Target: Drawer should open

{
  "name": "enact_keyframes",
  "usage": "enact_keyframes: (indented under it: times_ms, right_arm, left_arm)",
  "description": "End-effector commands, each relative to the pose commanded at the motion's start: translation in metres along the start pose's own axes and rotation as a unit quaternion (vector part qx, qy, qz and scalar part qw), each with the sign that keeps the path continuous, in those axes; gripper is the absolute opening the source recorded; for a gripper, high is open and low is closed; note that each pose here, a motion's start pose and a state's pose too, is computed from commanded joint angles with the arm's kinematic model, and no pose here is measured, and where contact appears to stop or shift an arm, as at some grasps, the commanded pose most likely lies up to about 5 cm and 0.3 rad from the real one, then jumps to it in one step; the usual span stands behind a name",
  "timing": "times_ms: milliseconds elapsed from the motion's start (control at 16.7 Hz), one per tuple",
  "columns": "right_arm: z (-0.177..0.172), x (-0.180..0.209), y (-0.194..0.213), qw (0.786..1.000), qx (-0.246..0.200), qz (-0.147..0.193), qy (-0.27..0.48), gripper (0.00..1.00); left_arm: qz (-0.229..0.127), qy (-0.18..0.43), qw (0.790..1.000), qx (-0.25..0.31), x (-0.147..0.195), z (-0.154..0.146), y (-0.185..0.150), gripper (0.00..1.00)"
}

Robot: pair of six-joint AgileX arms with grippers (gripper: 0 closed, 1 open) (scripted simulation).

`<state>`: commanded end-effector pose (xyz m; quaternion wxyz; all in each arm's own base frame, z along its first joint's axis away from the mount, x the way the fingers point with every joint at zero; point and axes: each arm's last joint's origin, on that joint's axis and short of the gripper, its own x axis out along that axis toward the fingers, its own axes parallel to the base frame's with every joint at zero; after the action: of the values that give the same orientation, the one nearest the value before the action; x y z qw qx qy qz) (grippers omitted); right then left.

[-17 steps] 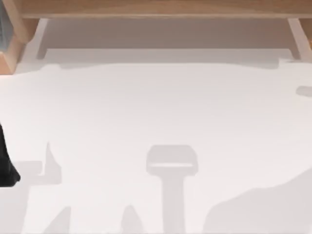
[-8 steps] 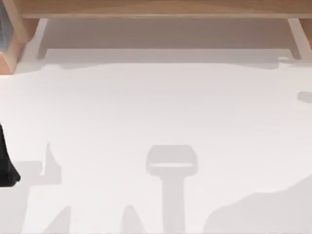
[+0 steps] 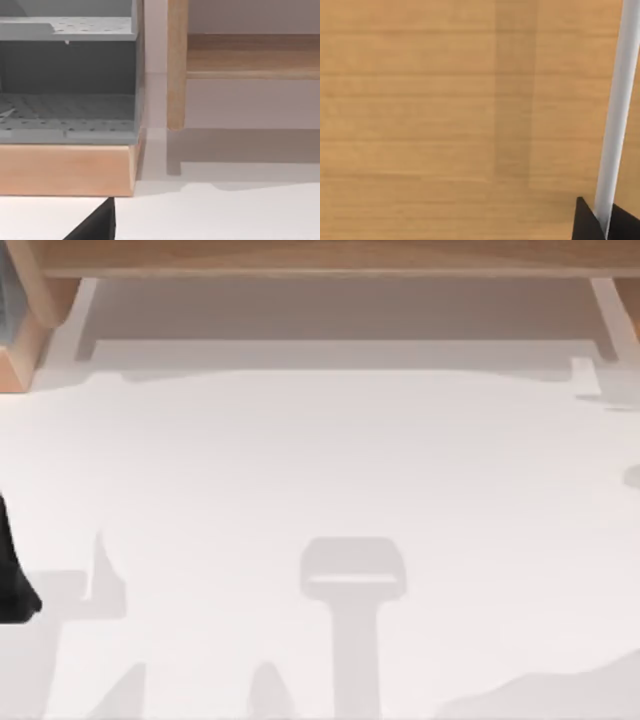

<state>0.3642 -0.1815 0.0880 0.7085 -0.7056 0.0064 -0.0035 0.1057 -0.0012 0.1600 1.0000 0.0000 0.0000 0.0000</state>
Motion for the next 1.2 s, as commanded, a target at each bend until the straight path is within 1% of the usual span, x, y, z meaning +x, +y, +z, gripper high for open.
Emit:
enact_keyframes:
  times_ms: [240,660,780,1020,1200]
  right_arm:
    - [-0.001,-0.002,-0.001,1.000,-0.002,-0.003,0.001,0.00]
    - [0.000,-0.055,0.003,1.000,0.003,0.004,0.001,0.00]
    - [0.001,-0.062,0.001,1.000,0.001,0.001,-0.001,0.00]
    - [0.001,-0.061,0.002,1.000,0.001,0.001,-0.001,0.00]
    - [0.000,-0.077,0.001,1.000,0.000,-0.001,-0.004,0.00]
  left_arm:
    - [0.000,0.000,1.000,0.000,0.000,0.000,0.000,1.00]
    - [0.000,0.000,1.000,0.000,0.000,0.000,0.000,1.00]
    - [0.000,0.000,1.000,0.000,0.000,0.000,0.000,1.00]
    - [0.000,0.000,1.000,0.000,0.000,0.000,0.000,1.00]
    - [0.000,0.000,1.000,0.000,0.000,0.000,0.000,1.00]
